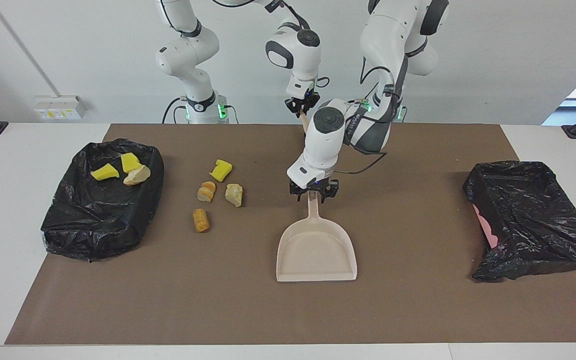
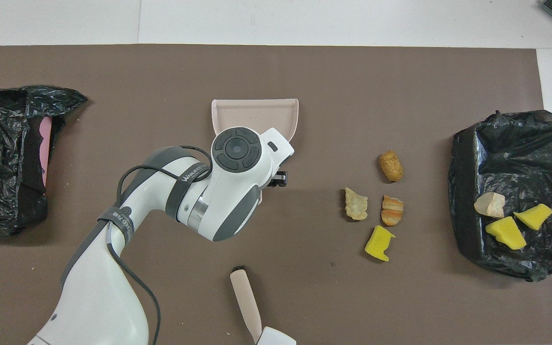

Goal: Sweep and dump trash in bin

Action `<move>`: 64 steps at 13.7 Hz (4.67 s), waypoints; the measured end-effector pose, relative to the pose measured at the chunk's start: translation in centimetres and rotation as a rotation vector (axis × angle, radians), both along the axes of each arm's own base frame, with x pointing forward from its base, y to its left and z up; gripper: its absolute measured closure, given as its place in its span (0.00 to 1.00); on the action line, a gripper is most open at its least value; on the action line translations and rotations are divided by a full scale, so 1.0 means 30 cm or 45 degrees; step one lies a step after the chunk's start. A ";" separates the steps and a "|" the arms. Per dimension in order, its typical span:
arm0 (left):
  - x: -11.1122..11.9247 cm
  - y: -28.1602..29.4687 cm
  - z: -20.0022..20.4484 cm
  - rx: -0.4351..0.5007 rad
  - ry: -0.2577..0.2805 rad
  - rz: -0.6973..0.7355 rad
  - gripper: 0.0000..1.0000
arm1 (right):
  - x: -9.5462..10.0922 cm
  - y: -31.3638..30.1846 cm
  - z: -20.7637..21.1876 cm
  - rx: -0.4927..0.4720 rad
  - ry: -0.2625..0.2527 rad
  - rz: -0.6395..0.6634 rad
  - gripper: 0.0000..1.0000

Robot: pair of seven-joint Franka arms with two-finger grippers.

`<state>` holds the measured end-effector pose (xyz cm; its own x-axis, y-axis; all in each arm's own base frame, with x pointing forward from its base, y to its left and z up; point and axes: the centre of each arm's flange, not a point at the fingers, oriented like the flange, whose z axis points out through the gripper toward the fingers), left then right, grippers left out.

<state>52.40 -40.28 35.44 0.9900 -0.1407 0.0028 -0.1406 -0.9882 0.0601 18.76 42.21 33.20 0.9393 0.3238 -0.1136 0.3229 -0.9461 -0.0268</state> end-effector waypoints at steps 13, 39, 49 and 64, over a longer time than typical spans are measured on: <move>-0.021 0.034 0.125 0.036 0.031 -0.131 0.67 | 0.305 -0.350 0.339 -0.143 -0.049 -0.231 0.73; -0.351 0.079 0.084 0.281 0.205 -1.398 0.67 | 0.950 -0.841 -0.047 -0.237 0.087 -0.074 0.73; -0.363 0.085 0.049 0.278 0.204 -1.437 0.67 | 0.925 -0.674 0.182 0.152 0.378 -0.120 0.73; -0.480 0.026 -0.043 0.412 0.239 -1.746 0.67 | 0.662 -1.088 0.035 -0.438 0.348 -0.215 0.73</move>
<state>37.99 -39.52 34.16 0.0535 -0.9432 -0.3280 -0.9986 -0.0516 -0.0145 38.62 9.57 34.25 0.8964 0.0688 -0.4380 0.1882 -0.9535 0.2353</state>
